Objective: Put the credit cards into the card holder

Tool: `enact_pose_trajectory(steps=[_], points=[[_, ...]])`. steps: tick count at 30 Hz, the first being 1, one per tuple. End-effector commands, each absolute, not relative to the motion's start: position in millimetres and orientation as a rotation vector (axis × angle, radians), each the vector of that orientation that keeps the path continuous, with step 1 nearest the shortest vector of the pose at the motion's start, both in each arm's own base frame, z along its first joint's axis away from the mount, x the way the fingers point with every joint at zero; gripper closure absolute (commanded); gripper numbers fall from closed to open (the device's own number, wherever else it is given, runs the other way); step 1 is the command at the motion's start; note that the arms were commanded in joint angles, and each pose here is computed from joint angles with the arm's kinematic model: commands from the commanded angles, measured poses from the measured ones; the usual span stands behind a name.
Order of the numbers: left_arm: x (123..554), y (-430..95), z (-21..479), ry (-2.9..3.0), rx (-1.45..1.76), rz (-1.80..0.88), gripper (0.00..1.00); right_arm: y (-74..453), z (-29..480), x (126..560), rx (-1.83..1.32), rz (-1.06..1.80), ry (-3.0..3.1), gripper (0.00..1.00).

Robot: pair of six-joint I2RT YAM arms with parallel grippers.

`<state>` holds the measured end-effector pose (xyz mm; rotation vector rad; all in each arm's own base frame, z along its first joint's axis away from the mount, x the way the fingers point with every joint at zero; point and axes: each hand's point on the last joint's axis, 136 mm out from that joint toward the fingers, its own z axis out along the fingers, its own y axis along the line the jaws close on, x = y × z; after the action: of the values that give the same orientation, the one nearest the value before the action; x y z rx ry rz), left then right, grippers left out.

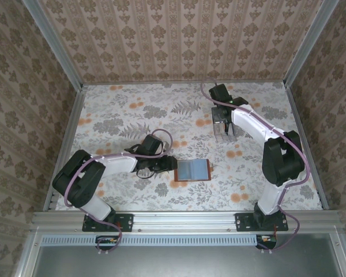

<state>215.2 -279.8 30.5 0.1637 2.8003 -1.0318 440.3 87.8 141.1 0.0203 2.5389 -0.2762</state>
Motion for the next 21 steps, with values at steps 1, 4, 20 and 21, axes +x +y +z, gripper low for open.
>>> enact_pose_trajectory(steps=[1,4,20,21], points=[[217.1,-279.5,26.6,2.825,0.146,-1.024,0.52,78.7,138.6,439.9,0.003,-0.347,2.552,1.0],[217.0,-280.7,27.5,2.815,0.134,-1.042,0.52,78.1,138.8,440.2,-0.001,-0.359,2.55,1.0],[218.7,-284.2,32.6,2.816,0.171,-1.033,0.52,73.5,152.9,434.5,0.051,-0.299,2.514,1.0],[219.0,-283.7,32.6,2.82,0.169,-1.028,0.52,73.6,150.9,434.8,0.053,-0.295,2.517,1.0]])
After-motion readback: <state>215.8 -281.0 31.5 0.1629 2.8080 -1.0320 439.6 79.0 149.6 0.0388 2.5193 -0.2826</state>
